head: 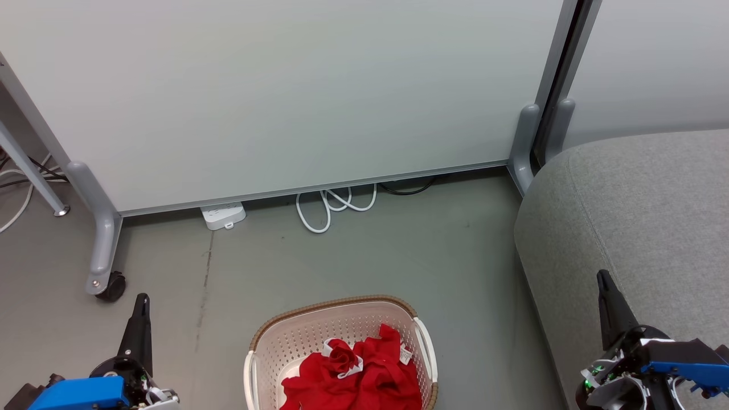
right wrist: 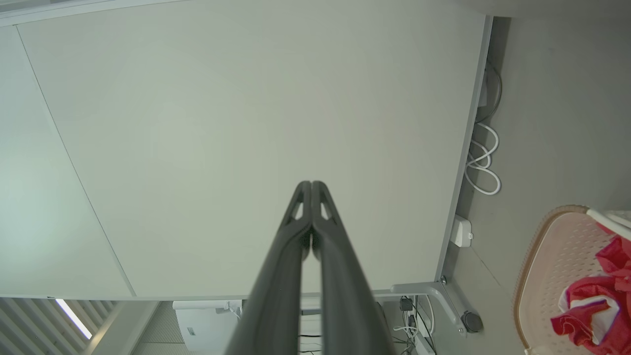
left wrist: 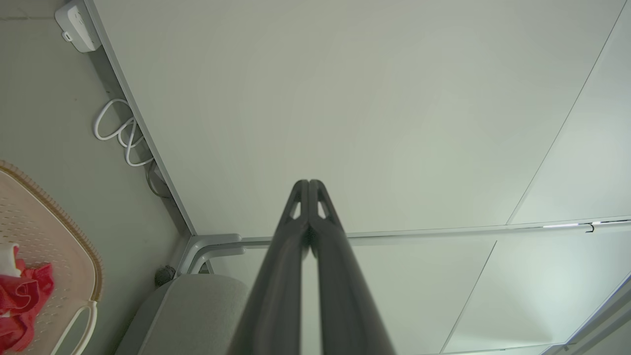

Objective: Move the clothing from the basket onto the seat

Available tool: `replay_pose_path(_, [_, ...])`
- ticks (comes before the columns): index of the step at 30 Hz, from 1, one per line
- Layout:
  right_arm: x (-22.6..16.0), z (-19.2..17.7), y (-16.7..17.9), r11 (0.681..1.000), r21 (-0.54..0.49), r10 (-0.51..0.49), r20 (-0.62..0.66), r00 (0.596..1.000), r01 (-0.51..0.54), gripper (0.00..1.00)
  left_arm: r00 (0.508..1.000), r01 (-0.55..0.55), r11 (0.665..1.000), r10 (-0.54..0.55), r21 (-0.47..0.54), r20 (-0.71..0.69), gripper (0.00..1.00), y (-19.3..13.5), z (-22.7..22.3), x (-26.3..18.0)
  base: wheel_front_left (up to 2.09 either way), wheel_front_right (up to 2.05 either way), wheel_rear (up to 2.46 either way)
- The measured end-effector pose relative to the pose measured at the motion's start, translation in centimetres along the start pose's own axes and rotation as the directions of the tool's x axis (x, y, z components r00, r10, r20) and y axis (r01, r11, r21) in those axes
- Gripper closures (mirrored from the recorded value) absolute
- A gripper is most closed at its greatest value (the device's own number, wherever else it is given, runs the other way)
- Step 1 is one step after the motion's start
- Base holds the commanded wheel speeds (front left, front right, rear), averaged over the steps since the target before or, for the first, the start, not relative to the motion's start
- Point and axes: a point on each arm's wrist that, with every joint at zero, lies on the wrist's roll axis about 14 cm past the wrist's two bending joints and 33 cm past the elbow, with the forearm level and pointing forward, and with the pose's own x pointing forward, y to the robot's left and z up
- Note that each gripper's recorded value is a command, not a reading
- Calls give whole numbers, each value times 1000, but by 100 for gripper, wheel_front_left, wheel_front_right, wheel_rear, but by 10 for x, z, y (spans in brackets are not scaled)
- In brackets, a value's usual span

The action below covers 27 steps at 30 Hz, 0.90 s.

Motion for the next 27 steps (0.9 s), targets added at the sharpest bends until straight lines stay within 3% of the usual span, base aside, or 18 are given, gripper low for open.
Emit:
replay_pose_path(8, [-1, 0, -2, 1000, 0, -5, 0, 1000, 5, 100, 1000, -6, 1000, 6, -1, 1, 100, 2, 0, -1, 0, 0, 0])
replay_pose_path(9, [-3, 0, -7, 1000, 2, -21, 0, 1000, 21, 0, 1000, -22, 1000, 22, -5, 1, 0, 7, -1, -2, 0, 0, 0])
replay_pose_path(14, [-15, -1, -32, 995, 8, -94, 4, 996, 94, 0, 996, -90, 996, 91, -22, 3, 0, 30, -5, -13, 0, 0, 0])
replay_pose_path(20, [-14, -4, -29, 996, -13, -87, 11, 996, 87, 0, 996, -91, 996, 91, -15, 7, 0, 30, -9, -12, 0, 0, 0])
replay_pose_path(27, [-13, -4, -29, 990, -106, -89, 25, 996, 91, 0, 996, -94, 994, 93, 51, 12, 0, 30, -12, -11, 0, 0, 0])
